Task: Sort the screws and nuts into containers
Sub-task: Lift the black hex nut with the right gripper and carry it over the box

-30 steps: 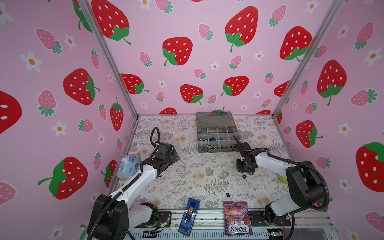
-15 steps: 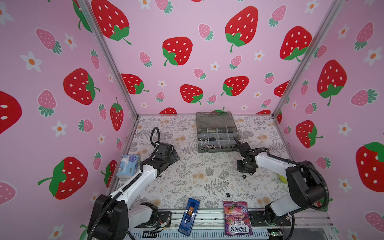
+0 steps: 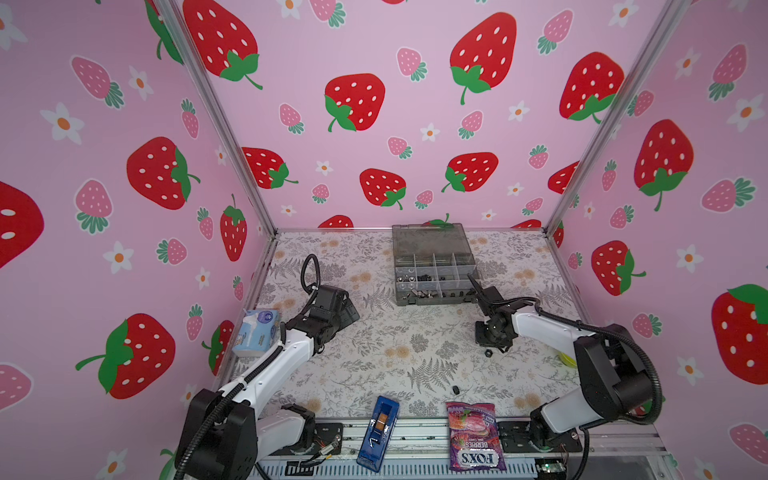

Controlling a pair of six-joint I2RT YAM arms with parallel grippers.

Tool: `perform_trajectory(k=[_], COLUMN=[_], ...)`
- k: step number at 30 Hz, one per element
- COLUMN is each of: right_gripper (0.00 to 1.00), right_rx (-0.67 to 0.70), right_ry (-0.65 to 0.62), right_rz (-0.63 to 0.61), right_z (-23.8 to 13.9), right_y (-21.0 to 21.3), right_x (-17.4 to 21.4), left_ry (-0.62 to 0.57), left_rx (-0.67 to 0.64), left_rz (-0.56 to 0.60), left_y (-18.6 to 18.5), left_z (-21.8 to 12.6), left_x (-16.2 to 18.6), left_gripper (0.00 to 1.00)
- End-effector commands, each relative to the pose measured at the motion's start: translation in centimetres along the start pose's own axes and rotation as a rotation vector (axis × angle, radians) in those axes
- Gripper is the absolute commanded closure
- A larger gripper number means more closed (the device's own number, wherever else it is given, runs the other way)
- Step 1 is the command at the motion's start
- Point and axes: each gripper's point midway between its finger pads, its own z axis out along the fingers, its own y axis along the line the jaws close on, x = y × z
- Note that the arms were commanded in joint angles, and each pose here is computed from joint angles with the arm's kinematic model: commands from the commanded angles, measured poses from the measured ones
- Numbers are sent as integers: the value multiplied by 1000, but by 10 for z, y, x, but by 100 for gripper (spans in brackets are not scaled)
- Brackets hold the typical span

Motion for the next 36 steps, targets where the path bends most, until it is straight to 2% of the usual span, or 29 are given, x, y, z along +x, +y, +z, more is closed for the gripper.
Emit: perform_trajectory(k=[1,8,12,20,25,30,36], right_gripper=[78,89,91,92,92,92,94], right_rx=[24,-18,-46,-146,-153,-129,-111], right_ry=[74,12,-58,-273,-370,-405,-402], right_rz=[-1,-13,-20,-51,-91,-130,-164], right_z=[6,-7,-22,-68,-85,-80,-58], right_y=[-6,6,16,57,79,95,114], right_x=[22,3,-21,-99,-150,-188,-220], left_ry=[-26,-28,-25,-18,-21,-29,-32], left_rx=[2,-1,0,1,-2,-3,0], left_rz=[-15,-13,-14,-9,-10,-12,-8], left_y=[-3,-2,-2,-2,0,0,-2], left_z=[-3,-4,-2,-2,-4,-5,-6], left_x=[-10,-9,-9,-7,-7,-9,-11], left_gripper=[1,1,1,1,1,1,1])
